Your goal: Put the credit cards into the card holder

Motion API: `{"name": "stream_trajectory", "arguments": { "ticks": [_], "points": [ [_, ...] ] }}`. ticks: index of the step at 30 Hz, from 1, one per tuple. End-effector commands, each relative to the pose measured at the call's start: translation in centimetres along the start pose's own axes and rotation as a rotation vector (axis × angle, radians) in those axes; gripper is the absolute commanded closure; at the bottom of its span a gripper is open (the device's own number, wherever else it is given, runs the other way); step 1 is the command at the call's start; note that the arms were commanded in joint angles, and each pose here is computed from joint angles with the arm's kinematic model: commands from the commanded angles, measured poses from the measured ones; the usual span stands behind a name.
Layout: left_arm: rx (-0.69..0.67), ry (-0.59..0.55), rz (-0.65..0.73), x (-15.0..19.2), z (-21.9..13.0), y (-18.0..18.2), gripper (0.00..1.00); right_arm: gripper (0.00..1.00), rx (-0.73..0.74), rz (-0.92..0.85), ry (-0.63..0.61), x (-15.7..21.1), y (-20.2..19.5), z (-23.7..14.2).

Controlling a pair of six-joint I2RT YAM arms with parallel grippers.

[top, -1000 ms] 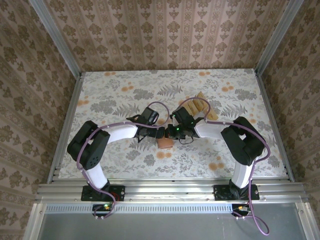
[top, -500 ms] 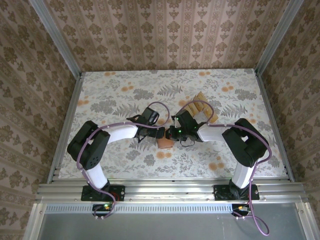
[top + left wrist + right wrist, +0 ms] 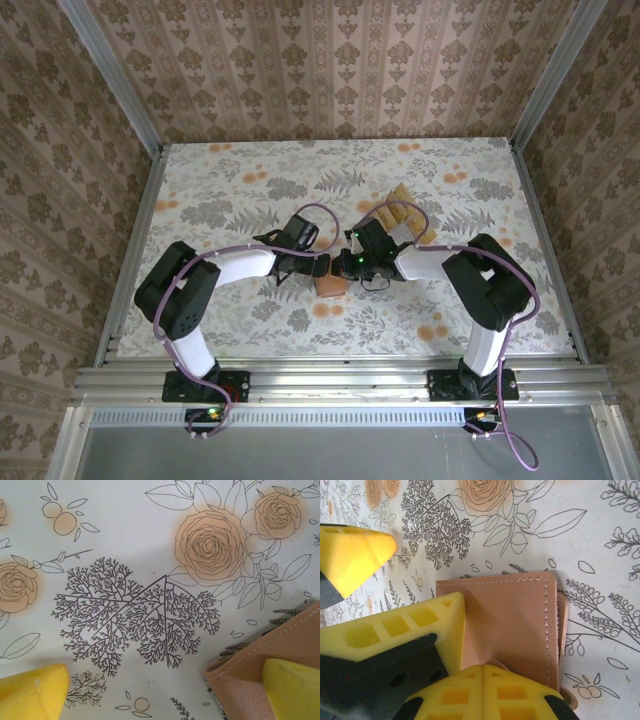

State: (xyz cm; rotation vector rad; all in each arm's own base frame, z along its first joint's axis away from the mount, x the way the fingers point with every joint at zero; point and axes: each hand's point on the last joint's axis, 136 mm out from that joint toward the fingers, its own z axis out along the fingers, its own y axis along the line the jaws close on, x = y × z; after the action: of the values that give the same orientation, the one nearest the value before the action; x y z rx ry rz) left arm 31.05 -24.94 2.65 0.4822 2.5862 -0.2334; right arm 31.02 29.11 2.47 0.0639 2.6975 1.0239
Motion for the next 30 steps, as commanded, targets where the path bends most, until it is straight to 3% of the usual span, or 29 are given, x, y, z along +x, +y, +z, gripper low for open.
{"name": "stream_trajectory", "arguments": {
  "ticks": [1,6,11,17,21,30],
  "points": [
    [-0.04,0.121,0.026,4.0,0.4,0.9,0.0,1.0,0.355,0.157,0.145,5.7,-10.8,0.9],
    [-0.038,0.117,0.024,3.8,0.3,0.8,0.0,1.0,0.306,0.14,0.126,4.8,-9.2,0.6],
    [-0.036,0.109,0.026,3.4,0.1,0.7,0.0,1.0,0.19,0.09,0.094,2.5,-5.1,0.0],
    [-0.032,0.09,0.022,2.2,-0.1,0.7,0.0,0.86,0.066,0.02,0.057,-0.2,-0.1,-0.8],
    [-0.019,0.067,0.005,1.3,-0.6,0.8,0.0,0.6,-0.029,-0.029,0.037,-1.2,3.2,-2.2],
    [0.027,-0.007,-0.038,-1.9,-2.8,1.2,0.0,0.19,-0.058,-0.085,-0.018,-1.5,5.3,-5.8]
  ]
}}
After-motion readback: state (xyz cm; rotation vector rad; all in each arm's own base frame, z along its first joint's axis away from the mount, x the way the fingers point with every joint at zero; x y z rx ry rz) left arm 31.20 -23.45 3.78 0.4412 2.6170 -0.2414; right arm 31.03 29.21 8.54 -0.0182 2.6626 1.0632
